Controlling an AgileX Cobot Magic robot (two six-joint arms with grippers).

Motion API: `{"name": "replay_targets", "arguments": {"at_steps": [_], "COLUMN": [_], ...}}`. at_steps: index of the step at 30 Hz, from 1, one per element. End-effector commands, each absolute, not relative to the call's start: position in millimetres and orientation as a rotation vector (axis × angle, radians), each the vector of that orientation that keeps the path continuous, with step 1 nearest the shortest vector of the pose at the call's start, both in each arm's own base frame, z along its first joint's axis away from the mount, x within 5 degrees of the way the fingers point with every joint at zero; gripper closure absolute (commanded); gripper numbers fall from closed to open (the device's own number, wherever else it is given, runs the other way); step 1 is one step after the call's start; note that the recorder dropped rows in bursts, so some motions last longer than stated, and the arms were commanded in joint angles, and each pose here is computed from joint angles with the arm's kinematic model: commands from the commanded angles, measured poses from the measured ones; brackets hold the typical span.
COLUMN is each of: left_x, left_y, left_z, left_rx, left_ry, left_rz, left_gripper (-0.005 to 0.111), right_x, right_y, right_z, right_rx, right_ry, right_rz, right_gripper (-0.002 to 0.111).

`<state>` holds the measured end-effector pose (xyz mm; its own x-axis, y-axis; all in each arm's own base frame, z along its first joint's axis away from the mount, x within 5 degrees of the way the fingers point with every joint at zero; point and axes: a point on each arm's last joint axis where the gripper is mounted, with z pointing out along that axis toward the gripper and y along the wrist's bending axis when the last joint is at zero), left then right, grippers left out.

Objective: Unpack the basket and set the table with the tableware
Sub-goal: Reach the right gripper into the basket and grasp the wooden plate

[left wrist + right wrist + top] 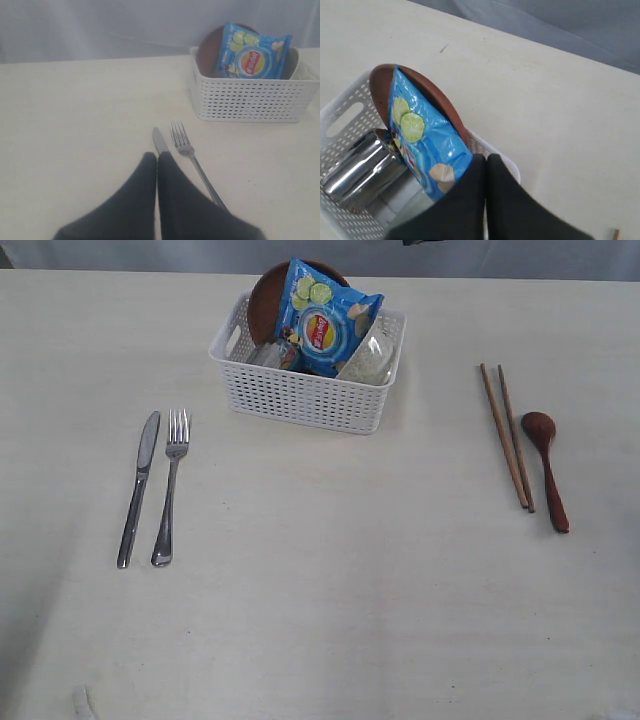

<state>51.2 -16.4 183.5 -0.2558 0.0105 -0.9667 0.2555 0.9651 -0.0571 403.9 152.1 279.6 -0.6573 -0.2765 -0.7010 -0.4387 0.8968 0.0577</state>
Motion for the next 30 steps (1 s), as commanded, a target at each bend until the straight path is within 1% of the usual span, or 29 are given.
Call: {"name": "replay_targets", "arguments": {"at_steps": [1,5,6,7,9,10,11,12,14,15,18,21,23,30], "left_x": [51.1,51.1,51.1,51.1,51.1,51.1,51.1,51.1,51.1,51.1,51.1,51.1,51.1,51.1], "left_y": [-16.6,-16.6,-16.6,-16.6,-16.6,-16.6,-16.6,-16.6,-16.6,-16.6,-16.6,-16.6,-16.6,-16.6], "left_z": [182.7,182.7,182.7,182.7,182.7,182.7,182.7,182.7,182.7,182.7,182.7,182.7,182.7,182.7], "left_rx": [0.203,0.203,0.203,0.203,0.203,0.203,0.203,0.203,0.203,0.203,0.203,0.203,0.203,0.203], "left_ry": [1.816,1.816,1.816,1.816,1.816,1.816,1.816,1.816,1.816,1.816,1.816,1.816,1.816,1.816], "left_rz": [-0.236,-0.236,-0.236,-0.236,-0.236,-0.236,-0.236,-0.236,-0.236,-0.236,-0.236,-0.236,-0.236,-0.236], "left_gripper": [0.107,0.107,0.107,0.107,0.107,0.107,0.107,0.107,0.107,0.107,0.107,0.107,0.107,0.107], "right_x": [419.4,429.2,430.1,429.9,429.7,430.7,431.8,432.9,437.0,439.1,453.7,470.3,481.8,494.7], "right_y": [162.7,172.5,174.3,175.6,178.0,178.5,178.6,178.6,179.8,180.8,193.3,203.3,209.7,214.7], "right_z": [272.7,258.3,256.2,255.5,256.3,257.3,259.0,260.2,262.8,264.6,262.4,258.6,248.9,208.4], "right_rx": [-0.538,-0.569,-0.603,-0.638,-0.786,-0.828,-0.838,-0.838,-0.854,-0.867,-1.071,-1.124,-1.205,-1.249], "right_ry": [2.279,2.328,2.346,2.361,2.339,2.32,2.302,2.288,2.261,2.251,2.139,2.081,2.056,2.095], "right_rz": [0.387,0.47,0.479,0.488,0.472,0.46,0.449,0.441,0.428,0.426,0.455,0.492,0.506,0.525], "right_gripper": [0.108,0.108,0.105,0.1,0.08,0.067,0.058,0.051,0.04,0.04,0.047,0.047,0.047,0.048]}}
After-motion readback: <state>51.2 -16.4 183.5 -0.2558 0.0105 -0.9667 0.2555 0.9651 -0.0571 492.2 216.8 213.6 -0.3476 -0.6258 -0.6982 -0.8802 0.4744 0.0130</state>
